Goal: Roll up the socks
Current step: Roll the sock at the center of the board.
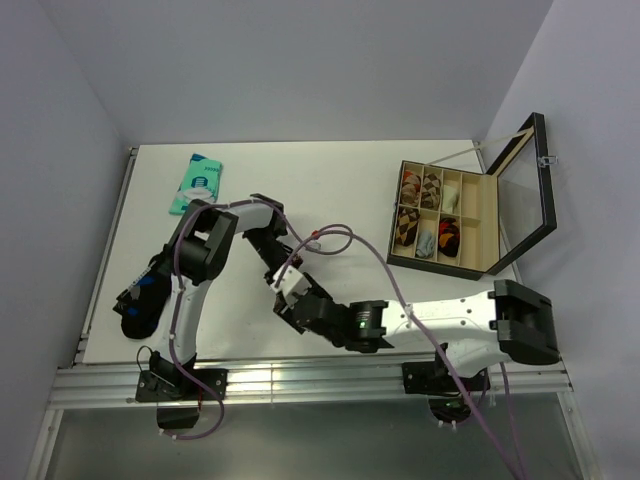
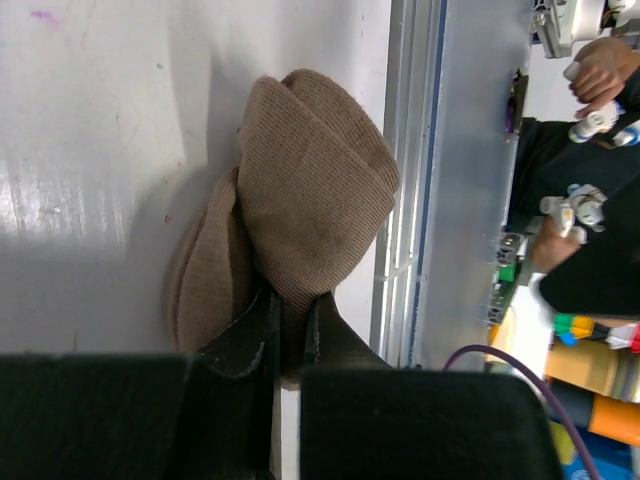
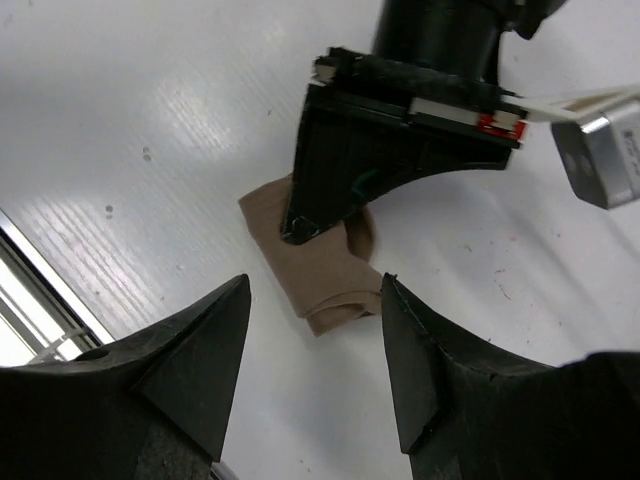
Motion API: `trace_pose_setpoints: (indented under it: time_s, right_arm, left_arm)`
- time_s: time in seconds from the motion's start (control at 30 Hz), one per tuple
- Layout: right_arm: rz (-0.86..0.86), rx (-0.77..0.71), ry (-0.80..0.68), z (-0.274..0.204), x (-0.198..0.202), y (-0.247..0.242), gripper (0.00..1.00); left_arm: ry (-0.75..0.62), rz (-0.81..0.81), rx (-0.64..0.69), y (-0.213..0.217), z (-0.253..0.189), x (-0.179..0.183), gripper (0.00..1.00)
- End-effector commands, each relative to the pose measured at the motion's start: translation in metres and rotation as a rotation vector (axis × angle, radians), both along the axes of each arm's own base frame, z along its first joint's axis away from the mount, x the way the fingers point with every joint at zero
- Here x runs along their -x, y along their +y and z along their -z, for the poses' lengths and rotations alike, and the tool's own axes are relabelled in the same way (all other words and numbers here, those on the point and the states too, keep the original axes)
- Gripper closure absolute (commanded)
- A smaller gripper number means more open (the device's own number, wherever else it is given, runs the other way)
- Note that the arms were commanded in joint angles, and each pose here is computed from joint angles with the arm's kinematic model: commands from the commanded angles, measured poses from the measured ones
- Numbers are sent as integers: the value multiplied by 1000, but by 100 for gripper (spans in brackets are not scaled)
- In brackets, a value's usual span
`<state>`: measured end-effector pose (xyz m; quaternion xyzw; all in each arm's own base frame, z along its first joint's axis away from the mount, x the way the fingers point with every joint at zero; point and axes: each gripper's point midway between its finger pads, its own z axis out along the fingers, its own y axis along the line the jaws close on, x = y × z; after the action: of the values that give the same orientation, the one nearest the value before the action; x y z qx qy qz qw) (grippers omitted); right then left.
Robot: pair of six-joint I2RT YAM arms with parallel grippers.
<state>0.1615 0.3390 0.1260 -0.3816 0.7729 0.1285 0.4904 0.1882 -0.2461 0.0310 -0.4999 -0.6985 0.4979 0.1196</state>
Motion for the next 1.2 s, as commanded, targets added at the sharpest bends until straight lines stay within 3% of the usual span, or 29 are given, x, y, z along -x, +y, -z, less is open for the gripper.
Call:
trace_pose_setpoints:
  time_s: [0.0,0.37,0.83,1.17]
  right_arm:
    - [-25,113,-81,-3,-1,8,38]
    - [-102,332,-154,36,6,24,35]
    - [-140,459,-184,70,4,33,29]
    - [-100,511,-188,89,-25,25,29]
  left_arm:
    - [-44,59,-103,19,26,-10,100]
    - [-27,74,-163,28,41,-11,100]
    - [-21,88,-197,34,50,-11,100]
    - [-18,112,-229,42,53,-6,100]
